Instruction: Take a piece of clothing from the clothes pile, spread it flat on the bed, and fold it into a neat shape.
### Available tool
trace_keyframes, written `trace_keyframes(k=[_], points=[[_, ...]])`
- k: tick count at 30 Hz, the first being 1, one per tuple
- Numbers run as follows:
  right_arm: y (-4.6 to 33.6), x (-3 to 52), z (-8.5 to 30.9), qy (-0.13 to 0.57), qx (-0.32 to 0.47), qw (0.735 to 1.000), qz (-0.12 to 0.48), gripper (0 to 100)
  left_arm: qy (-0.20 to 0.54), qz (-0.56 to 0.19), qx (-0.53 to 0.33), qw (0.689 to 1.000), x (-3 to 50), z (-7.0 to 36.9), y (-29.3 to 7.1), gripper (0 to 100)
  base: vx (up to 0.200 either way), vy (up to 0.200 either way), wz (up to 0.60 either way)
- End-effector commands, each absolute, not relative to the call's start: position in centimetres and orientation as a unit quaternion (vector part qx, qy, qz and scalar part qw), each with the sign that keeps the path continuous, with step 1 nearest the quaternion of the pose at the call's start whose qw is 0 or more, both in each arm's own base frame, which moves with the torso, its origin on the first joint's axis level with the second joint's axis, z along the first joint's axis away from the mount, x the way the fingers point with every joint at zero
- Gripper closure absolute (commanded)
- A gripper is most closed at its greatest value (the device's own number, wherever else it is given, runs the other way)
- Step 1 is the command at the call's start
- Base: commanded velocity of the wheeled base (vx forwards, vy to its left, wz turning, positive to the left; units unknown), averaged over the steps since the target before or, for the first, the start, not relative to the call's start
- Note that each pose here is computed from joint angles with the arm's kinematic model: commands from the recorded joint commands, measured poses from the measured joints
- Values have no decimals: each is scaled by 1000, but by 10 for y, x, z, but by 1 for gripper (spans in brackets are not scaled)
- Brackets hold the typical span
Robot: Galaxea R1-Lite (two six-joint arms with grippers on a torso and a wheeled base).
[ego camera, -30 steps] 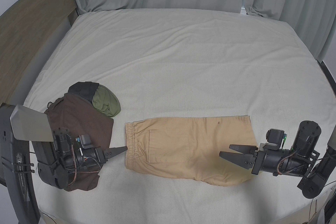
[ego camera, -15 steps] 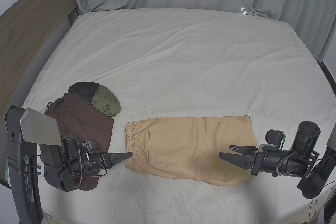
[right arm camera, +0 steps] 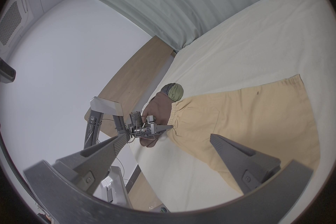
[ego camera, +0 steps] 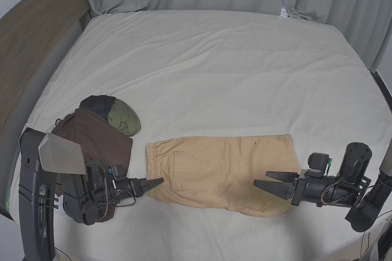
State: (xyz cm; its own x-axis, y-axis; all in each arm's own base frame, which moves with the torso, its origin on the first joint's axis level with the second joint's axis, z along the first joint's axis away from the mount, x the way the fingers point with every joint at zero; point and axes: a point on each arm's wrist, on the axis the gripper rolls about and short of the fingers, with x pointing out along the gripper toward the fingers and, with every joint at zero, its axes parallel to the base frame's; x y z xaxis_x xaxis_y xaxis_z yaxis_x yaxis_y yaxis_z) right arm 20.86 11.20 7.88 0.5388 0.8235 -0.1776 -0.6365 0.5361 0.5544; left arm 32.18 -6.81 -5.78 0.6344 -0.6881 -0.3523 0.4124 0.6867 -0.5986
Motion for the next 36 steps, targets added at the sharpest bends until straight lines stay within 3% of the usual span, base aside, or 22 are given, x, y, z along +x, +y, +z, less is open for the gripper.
trace_keyframes(k=[1,9,20,21,36], points=[[113,209,74,223,218,848,429,0,298,-327,-246,862,324,-64,-82,0,0,0,0],[113,211,70,225,204,852,427,0,313,-328,-315,833,327,-56,-101,0,0,0,0],[113,211,70,225,204,852,427,0,313,-317,-320,836,327,-55,-101,0,0,0,0],[113,211,70,225,204,852,427,0,313,-315,-320,837,327,-55,-101,100,0,0,0],[112,211,69,227,204,852,425,0,309,-316,-313,841,328,-55,-97,100,0,0,0]])
